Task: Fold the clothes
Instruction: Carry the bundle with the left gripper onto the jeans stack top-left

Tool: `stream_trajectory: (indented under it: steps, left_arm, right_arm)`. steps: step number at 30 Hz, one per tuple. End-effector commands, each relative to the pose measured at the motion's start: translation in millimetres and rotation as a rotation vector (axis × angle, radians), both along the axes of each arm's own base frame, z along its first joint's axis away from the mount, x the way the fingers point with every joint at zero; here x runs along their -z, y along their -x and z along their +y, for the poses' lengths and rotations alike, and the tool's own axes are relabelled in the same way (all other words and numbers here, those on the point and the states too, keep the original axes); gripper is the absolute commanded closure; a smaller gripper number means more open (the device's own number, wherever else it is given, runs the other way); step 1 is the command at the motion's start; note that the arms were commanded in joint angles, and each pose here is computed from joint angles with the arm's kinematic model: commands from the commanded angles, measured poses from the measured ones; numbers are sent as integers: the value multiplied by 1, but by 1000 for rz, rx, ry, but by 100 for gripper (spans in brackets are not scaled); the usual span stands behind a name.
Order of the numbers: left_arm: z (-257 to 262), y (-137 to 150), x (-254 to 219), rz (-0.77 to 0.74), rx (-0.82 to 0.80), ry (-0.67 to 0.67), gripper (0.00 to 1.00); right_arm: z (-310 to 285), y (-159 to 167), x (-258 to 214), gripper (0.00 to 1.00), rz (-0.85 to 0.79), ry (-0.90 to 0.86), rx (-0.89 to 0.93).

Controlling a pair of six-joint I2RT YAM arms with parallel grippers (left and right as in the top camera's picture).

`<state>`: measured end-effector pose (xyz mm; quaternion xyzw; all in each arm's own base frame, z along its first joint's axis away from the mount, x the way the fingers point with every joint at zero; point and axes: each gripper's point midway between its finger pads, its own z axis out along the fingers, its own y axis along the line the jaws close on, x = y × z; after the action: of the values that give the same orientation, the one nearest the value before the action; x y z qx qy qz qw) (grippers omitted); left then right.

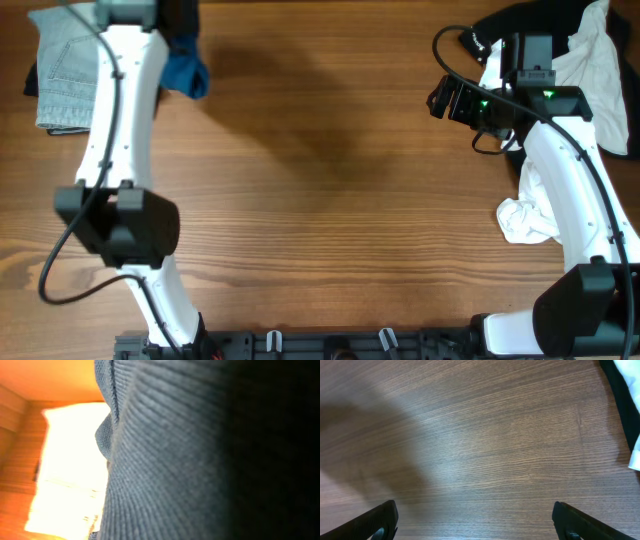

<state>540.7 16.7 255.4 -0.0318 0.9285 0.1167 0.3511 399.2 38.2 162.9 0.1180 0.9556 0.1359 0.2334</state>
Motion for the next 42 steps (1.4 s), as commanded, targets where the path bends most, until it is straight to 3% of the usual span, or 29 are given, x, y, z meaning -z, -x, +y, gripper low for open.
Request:
stream_trajectory:
  steps: [1,3,7,13,19,23,34,42]
  left_arm:
    - [52,-3,-32,-72,-1,-94,96]
    - [108,-15,-54,-139,10,-232,96]
    - [175,-24,-80,-257,-52,-324,96]
    - [230,-36,-36,-127,93,-505,96]
    - [271,-45,35,-44,62,-474,96]
    - [282,-46,57,-2,27,-487,96]
    - [331,-12,58,71,-110,-526,96]
    - [355,13,6,-26,-251,-526,96]
  right_arm:
    - [0,-1,4,0,7,6,-17]
    - [1,-1,4,1,8,2,-20]
    - [1,-2,4,0,6,1,-19]
    - [1,-3,3,1,-2,1,-18]
    - [1,-4,3,0,-5,1,-18]
    - [1,-4,3,1,-6,1,-18]
    - [1,-9,0,1,-22,-12,4]
    - [1,-13,-2,0,-39,-12,4]
